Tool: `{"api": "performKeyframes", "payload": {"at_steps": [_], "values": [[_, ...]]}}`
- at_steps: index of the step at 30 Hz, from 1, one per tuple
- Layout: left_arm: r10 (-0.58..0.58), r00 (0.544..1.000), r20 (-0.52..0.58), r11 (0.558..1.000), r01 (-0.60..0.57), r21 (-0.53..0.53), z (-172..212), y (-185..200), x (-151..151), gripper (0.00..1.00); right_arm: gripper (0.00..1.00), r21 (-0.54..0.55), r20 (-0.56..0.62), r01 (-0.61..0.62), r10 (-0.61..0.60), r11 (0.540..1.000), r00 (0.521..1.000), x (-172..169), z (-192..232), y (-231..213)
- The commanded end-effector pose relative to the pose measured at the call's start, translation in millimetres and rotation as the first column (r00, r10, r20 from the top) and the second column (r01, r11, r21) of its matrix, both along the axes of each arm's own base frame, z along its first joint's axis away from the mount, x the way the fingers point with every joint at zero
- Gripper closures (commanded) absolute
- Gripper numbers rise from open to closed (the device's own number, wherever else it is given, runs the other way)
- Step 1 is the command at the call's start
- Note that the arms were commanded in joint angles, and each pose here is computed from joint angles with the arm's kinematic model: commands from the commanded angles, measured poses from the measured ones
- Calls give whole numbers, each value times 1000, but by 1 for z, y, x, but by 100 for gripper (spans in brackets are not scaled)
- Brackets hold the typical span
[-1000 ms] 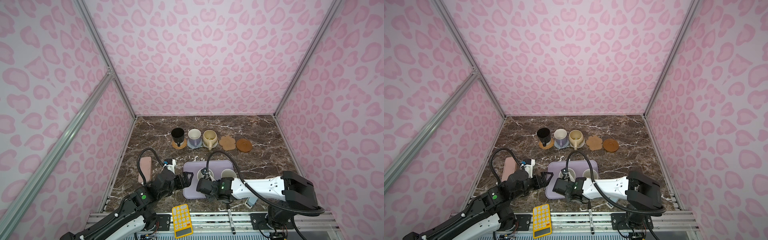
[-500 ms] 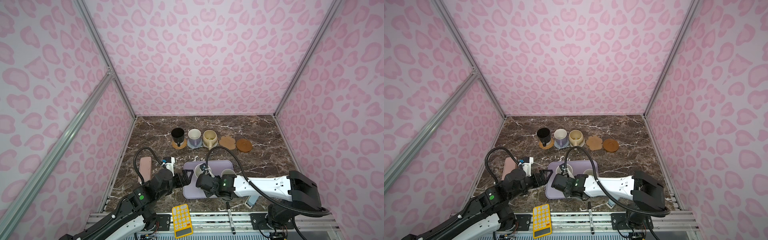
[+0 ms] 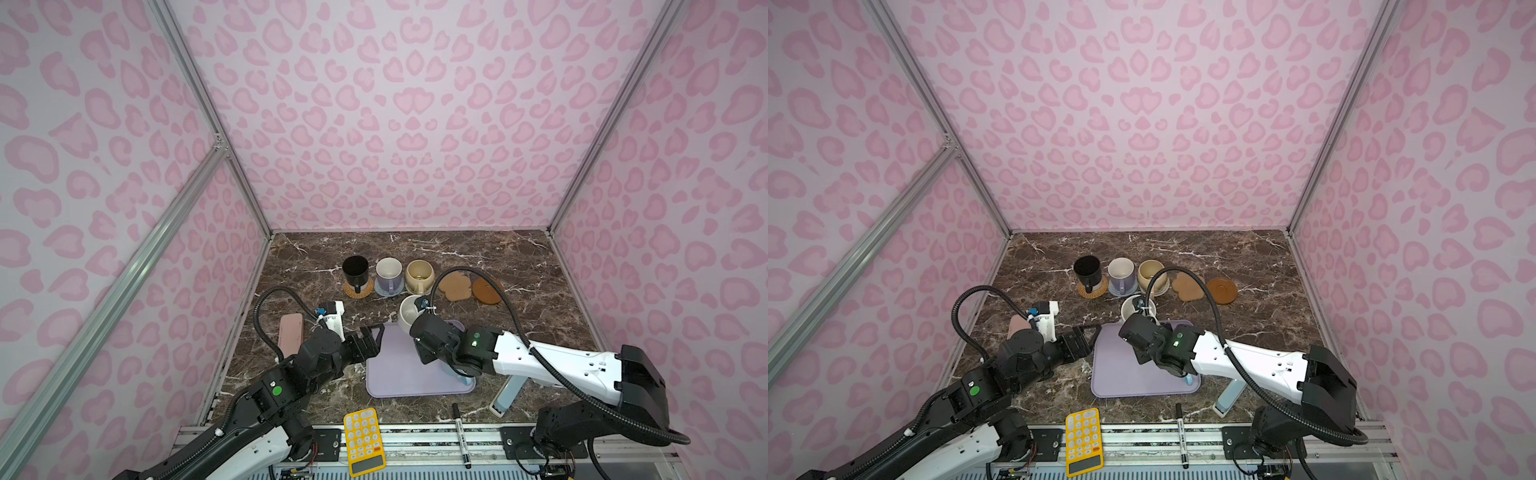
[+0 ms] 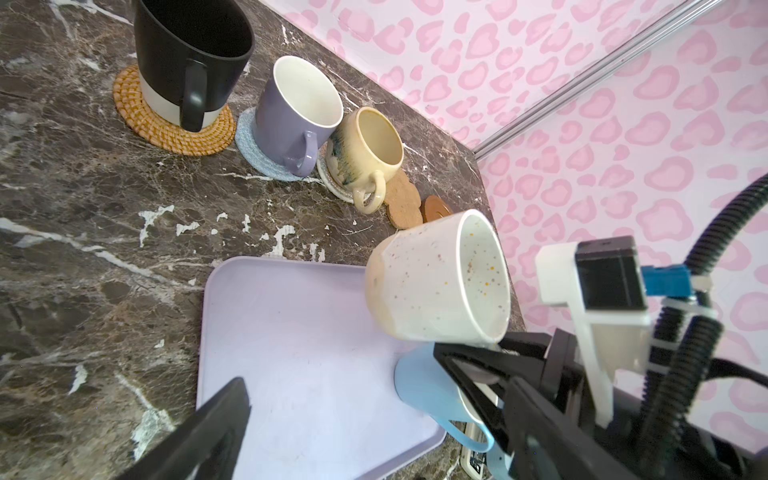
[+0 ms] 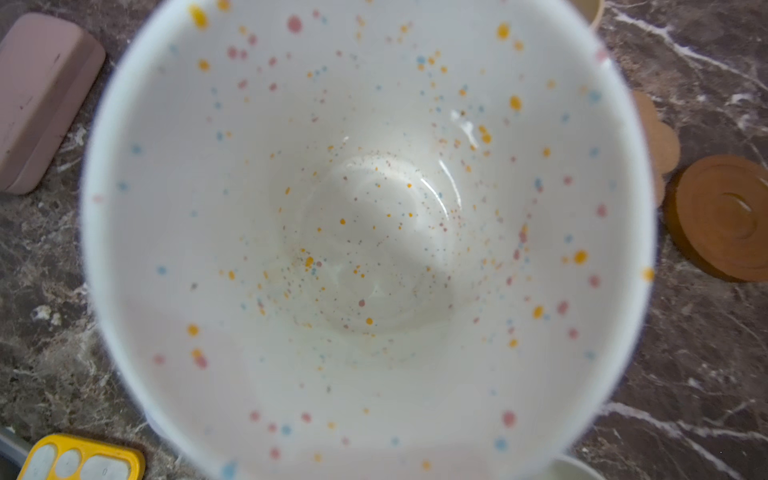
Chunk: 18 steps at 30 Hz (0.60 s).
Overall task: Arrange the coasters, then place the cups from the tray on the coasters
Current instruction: 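Carry white speckled mug with right gripper onto cork paw coaster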
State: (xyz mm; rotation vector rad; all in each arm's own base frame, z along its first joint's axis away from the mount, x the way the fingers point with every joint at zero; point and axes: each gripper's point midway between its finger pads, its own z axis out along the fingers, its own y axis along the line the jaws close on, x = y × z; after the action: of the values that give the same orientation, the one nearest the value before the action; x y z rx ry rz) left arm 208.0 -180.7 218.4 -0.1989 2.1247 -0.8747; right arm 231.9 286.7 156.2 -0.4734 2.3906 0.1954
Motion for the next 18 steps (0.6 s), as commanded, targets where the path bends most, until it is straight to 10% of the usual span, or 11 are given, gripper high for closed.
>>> {"api": "performKeyframes", "payload": {"at_steps": [1,18], "values": [[-38,997,68,999,40,-18,26,-13,8,3,100,28,76,23,-25,999,997,21,24,-6],[-158,986,60,987,157,22,52,-89,52,3,100,90,72,266,-273,960,959,106,32,-98]]}}
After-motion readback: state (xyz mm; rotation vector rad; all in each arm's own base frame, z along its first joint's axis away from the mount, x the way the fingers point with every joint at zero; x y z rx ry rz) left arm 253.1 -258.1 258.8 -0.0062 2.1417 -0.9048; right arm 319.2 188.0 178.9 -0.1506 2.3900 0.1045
